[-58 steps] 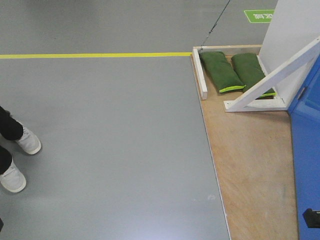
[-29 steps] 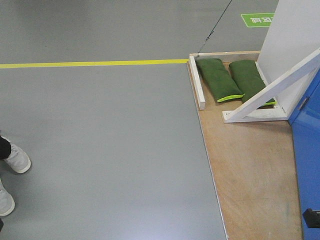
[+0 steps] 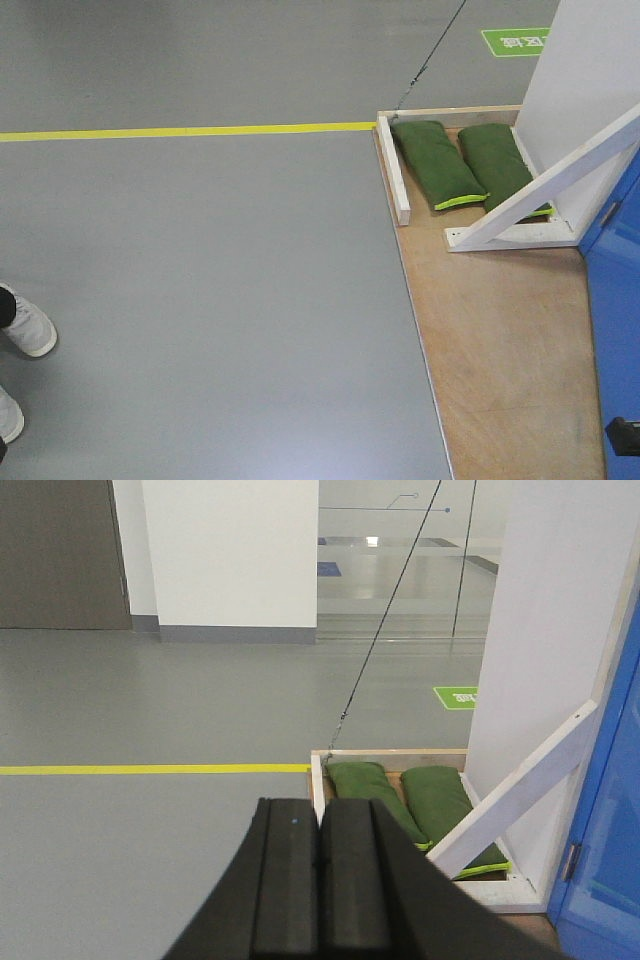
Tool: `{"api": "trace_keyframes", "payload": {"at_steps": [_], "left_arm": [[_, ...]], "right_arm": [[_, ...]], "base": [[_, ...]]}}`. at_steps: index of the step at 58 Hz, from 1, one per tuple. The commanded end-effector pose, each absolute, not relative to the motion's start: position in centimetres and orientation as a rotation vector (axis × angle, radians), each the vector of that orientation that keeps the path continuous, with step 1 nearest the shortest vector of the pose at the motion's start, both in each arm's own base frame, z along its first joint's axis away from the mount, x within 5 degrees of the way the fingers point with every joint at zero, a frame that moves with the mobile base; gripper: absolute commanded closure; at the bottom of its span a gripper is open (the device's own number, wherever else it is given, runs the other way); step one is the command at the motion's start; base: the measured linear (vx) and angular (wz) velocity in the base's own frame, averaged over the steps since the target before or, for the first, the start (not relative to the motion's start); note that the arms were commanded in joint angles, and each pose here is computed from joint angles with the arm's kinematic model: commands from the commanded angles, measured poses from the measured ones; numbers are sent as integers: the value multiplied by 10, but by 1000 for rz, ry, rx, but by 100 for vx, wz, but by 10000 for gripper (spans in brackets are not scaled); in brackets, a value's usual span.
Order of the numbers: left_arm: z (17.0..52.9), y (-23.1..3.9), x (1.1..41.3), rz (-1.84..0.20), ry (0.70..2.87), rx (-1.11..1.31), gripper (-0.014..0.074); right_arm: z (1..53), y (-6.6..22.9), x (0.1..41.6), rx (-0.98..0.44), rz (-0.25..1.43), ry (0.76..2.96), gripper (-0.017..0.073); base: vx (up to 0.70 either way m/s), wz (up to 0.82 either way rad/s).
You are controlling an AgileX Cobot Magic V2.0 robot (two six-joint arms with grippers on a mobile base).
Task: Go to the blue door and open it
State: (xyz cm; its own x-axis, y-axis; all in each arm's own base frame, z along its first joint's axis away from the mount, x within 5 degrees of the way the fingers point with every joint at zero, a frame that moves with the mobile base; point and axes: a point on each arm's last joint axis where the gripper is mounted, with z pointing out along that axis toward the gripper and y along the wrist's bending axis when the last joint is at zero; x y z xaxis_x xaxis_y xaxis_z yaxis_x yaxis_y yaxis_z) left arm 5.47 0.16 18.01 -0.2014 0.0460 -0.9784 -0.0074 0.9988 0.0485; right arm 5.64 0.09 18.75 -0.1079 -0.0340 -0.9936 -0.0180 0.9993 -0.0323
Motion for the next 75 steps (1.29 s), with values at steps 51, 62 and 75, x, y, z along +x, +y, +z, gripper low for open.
{"api": "trace_keyframes", "payload": {"at_steps": [51, 62, 75], "left_arm": [[197, 1, 54, 33, 1650, 29, 521], [197, 1, 54, 33, 1650, 29, 521], [197, 1, 54, 33, 1650, 29, 521]], "right_arm": [[446, 0, 30, -39, -27, 1536, 547], [530, 1, 32, -35, -21, 1360, 547], [564, 0, 34, -29, -30, 1155, 547]], "base": [[0, 0], [0, 0], [0, 0]]}}
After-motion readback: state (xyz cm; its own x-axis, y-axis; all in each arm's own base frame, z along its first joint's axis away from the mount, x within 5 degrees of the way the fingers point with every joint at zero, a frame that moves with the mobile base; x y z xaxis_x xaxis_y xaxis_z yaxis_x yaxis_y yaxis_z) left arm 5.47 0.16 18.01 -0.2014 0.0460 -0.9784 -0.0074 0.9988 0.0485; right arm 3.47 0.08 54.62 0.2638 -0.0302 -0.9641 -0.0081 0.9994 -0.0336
